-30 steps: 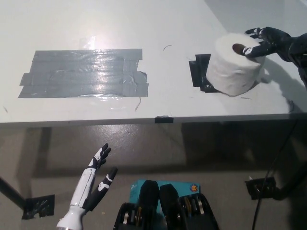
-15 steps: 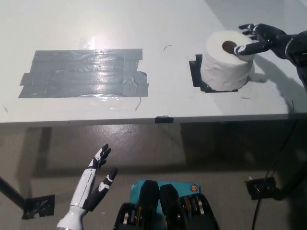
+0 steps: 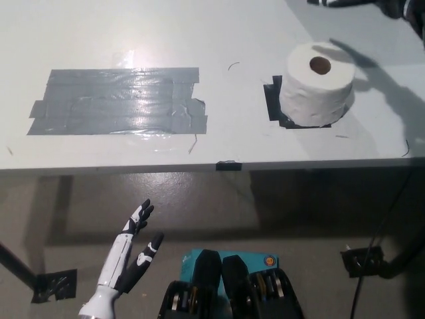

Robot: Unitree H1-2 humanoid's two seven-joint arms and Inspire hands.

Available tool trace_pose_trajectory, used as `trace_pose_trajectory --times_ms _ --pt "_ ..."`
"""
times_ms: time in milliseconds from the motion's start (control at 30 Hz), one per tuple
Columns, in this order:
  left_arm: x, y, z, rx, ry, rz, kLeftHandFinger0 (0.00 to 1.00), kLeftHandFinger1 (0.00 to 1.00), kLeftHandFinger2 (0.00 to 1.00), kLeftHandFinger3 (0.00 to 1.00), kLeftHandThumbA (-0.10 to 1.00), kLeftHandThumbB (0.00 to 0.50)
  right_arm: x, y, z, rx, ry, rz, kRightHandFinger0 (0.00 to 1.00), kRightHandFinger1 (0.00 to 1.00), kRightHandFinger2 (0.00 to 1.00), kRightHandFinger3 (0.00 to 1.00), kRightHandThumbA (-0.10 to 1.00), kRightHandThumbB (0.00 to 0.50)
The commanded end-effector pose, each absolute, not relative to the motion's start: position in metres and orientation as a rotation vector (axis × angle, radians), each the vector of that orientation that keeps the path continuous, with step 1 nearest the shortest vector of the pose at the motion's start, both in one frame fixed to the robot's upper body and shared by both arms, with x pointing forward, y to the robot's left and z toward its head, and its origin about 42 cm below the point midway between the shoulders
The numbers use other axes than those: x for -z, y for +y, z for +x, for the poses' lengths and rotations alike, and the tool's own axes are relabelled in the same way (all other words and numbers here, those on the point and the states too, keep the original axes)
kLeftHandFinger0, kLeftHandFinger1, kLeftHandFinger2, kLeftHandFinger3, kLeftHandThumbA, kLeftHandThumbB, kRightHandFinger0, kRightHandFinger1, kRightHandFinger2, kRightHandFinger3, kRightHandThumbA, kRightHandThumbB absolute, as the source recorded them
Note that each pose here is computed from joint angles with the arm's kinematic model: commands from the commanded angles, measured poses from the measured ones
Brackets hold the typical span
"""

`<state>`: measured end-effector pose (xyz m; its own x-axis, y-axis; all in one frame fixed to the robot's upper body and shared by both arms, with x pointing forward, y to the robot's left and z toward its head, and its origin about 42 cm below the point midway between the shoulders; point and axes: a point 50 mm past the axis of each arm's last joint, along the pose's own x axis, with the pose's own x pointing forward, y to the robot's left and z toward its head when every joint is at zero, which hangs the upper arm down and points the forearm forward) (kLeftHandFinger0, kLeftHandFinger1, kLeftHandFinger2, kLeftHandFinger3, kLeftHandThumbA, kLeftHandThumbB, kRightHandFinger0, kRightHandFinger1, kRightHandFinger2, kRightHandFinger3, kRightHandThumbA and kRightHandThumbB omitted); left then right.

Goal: A person hands over a roll of toilet paper to the robot , and the robot inserts its right thumb into the hole in the centre to grab the roll, and then places it on the balck area on the desk.

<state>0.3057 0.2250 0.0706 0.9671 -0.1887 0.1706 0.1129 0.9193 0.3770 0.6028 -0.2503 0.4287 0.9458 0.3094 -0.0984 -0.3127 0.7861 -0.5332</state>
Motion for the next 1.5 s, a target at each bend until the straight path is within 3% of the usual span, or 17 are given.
trace_pose_trajectory --times_ms 0,133,167,233,267,333,467,533,567,633,800,900,1067,1267,1467 --pt "-0.093 0.226 0.322 0.140 -0.291 0.384 1.00 1.00 1.00 1.00 0.88 0.188 -0.545 -0.265 0.588 -0.288 -0.266 -0.518 1.00 1.00 1.00 1.00 0.86 0.444" --pt "-0.108 0.227 0.338 0.131 -0.335 0.376 1.00 1.00 1.00 1.00 0.86 0.181 -0.583 -0.272 0.562 -0.270 -0.486 -0.435 1.00 1.00 1.00 1.00 0.90 0.488" --pt "-0.109 0.227 0.340 0.131 -0.342 0.380 1.00 1.00 1.00 1.00 0.86 0.175 -0.583 -0.273 0.548 -0.265 -0.557 -0.398 1.00 1.00 1.00 1.00 0.90 0.462" --pt "-0.112 0.226 0.343 0.136 -0.354 0.385 1.00 1.00 1.00 1.00 0.88 0.173 -0.574 -0.276 0.510 -0.262 -0.697 -0.318 1.00 1.00 1.00 1.00 0.90 0.447" --pt "-0.116 0.223 0.348 0.142 -0.360 0.376 1.00 1.00 1.00 1.00 0.89 0.172 -0.563 -0.278 0.481 -0.256 -0.773 -0.286 1.00 1.00 1.00 1.00 0.90 0.476" --pt "-0.119 0.220 0.354 0.142 -0.369 0.370 1.00 1.00 1.00 1.00 0.90 0.177 -0.543 -0.275 0.443 -0.250 -0.850 -0.259 1.00 1.00 1.00 1.00 0.90 0.485" --pt "-0.123 0.221 0.360 0.143 -0.381 0.389 1.00 1.00 1.00 1.00 0.94 0.172 -0.485 -0.263 0.391 -0.250 -0.944 -0.192 1.00 1.00 1.00 1.00 0.89 0.413" --pt "-0.126 0.218 0.366 0.146 -0.392 0.386 1.00 1.00 1.00 1.00 0.94 0.171 -0.465 -0.259 0.374 -0.245 -0.960 -0.171 1.00 1.00 1.00 1.00 0.89 0.424" --pt "-0.128 0.216 0.369 0.144 -0.390 0.373 1.00 1.00 1.00 1.00 0.93 0.181 -0.452 -0.255 0.364 -0.260 -0.973 -0.149 1.00 1.00 1.00 1.00 0.84 0.391" --pt "-0.129 0.215 0.372 0.139 -0.390 0.364 1.00 1.00 1.00 1.00 0.92 0.180 -0.438 -0.252 0.353 -0.279 -0.985 -0.131 1.00 1.00 1.00 1.00 0.83 0.355" --pt "-0.138 0.212 0.382 0.133 -0.414 0.367 1.00 1.00 1.00 1.00 0.92 0.151 -0.415 -0.242 0.323 -0.315 -0.998 -0.103 1.00 1.00 1.00 1.00 0.86 0.365" --pt "-0.142 0.211 0.387 0.135 -0.421 0.363 1.00 1.00 1.00 1.00 0.92 0.154 -0.411 -0.239 0.312 -0.321 -1.017 -0.118 1.00 1.00 1.00 1.00 0.89 0.338" --pt "-0.147 0.210 0.395 0.130 -0.431 0.354 1.00 1.00 1.00 1.00 0.92 0.166 -0.401 -0.231 0.283 -0.338 -1.032 -0.193 1.00 1.00 1.00 1.00 1.00 0.369" --pt "-0.154 0.210 0.403 0.126 -0.443 0.359 1.00 1.00 1.00 1.00 0.93 0.170 -0.386 -0.237 0.277 -0.314 -0.997 -0.174 1.00 1.00 1.00 1.00 0.97 0.378" --pt "-0.152 0.209 0.403 0.119 -0.438 0.360 1.00 1.00 1.00 1.00 0.93 0.172 -0.373 -0.235 0.279 -0.341 -0.945 -0.142 1.00 1.00 1.00 1.00 0.90 0.342"
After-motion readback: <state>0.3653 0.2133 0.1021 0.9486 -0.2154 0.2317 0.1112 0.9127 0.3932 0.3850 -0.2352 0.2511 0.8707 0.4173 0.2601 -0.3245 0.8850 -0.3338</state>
